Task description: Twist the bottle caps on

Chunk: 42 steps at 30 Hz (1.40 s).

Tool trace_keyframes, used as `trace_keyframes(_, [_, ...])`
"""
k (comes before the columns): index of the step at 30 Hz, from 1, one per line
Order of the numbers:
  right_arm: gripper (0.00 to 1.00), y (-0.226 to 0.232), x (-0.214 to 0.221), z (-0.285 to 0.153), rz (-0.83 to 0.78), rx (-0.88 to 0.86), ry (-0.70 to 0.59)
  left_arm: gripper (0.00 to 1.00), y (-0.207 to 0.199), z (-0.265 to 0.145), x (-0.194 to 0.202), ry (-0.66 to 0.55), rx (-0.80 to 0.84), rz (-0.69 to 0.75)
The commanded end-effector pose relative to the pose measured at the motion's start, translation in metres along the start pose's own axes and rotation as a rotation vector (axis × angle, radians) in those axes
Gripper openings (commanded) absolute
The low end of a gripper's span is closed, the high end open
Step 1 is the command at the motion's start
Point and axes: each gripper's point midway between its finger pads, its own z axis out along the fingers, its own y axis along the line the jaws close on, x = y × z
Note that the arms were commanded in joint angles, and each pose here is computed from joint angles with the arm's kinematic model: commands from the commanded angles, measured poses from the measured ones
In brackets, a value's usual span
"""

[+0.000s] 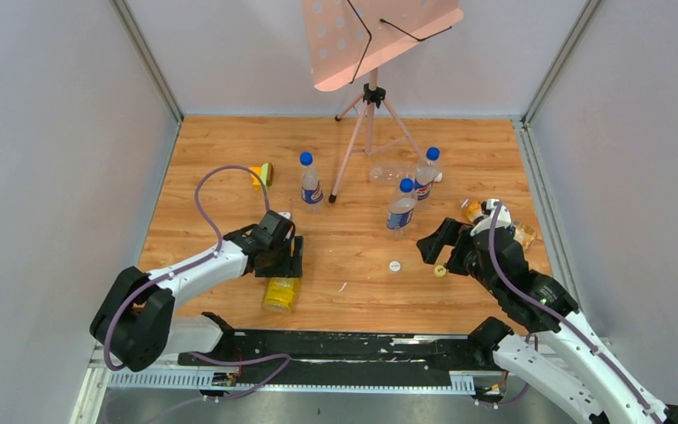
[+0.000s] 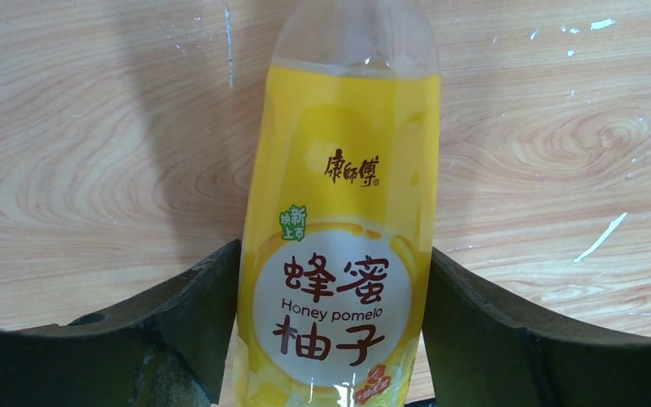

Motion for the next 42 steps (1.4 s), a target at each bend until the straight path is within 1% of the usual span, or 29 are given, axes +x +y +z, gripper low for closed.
trace_keyframes(1, [1.00,-0.009,0.001,0.003,0.035,0.056,-0.002,0.75,-0.002,0.003,0.011,0.041,0.003,0.000])
trace_keyframes(6, [1.00,-0.011,0.004,0.007,0.043,0.082,0.013,0.67,-0.009,-0.011,0.007,-0.009,0.046,0.000])
trace_keyframes(10, [1.00,-0.014,0.008,0.011,0.041,0.114,0.047,0.63,-0.016,-0.031,-0.005,-0.104,0.106,0.005])
trace_keyframes(11, [1.00,-0.016,0.009,0.012,0.040,0.124,0.059,0.63,-0.019,-0.040,-0.012,-0.153,0.133,0.007])
trace_keyframes(12, [1.00,-0.018,0.013,0.015,0.039,0.138,0.079,0.62,-0.020,-0.045,-0.014,-0.176,0.146,0.009])
trace_keyframes(13, [1.00,-0.019,0.015,0.017,0.044,0.150,0.095,0.61,-0.024,-0.056,-0.022,-0.234,0.180,0.012])
trace_keyframes(14, [1.00,-0.022,0.018,0.019,0.050,0.165,0.114,0.60,-0.025,-0.062,-0.025,-0.262,0.196,0.014])
trace_keyframes(15, [1.00,-0.023,0.022,0.021,0.061,0.176,0.136,0.57,-0.030,-0.076,-0.033,-0.329,0.238,0.022])
trace_keyframes(16, [1.00,-0.026,0.024,0.024,0.074,0.190,0.151,0.55,-0.031,-0.083,-0.038,-0.365,0.257,0.026])
trace_keyframes(17, [1.00,-0.029,0.026,0.027,0.088,0.208,0.166,0.52,-0.036,-0.100,-0.046,-0.441,0.299,0.033])
trace_keyframes(18, [0.99,-0.033,0.028,0.029,0.100,0.225,0.179,0.48,-0.038,-0.109,-0.051,-0.482,0.321,0.041])
trace_keyframes(19, [0.98,-0.037,0.030,0.032,0.112,0.248,0.189,0.45,-0.041,-0.127,-0.058,-0.562,0.362,0.054])
trace_keyframes(22, [0.94,-0.052,0.031,0.039,0.157,0.322,0.205,0.43,-0.042,-0.171,-0.070,-0.746,0.439,0.080])
trace_keyframes(24, [0.92,-0.062,0.035,0.044,0.187,0.374,0.223,0.43,-0.040,-0.195,-0.076,-0.856,0.458,0.127])
trace_keyframes(26, [0.89,-0.071,0.041,0.049,0.215,0.422,0.253,0.44,-0.035,-0.213,-0.079,-0.937,0.454,0.154])
trace_keyframes(28, [0.85,-0.079,0.049,0.054,0.249,0.473,0.285,0.44,-0.030,-0.225,-0.080,-0.995,0.436,0.191])
trace_keyframes(34, [0.76,-0.102,0.068,0.064,0.321,0.621,0.337,0.45,-0.027,-0.237,-0.080,-1.068,0.407,0.316])
trace_keyframes(39, [0.71,-0.114,0.071,0.072,0.329,0.668,0.331,0.45,-0.028,-0.241,-0.081,-1.126,0.402,0.388])
trace_keyframes(42, [0.67,-0.115,0.075,0.078,0.340,0.664,0.346,0.45,-0.029,-0.244,-0.081,-1.167,0.399,0.435])
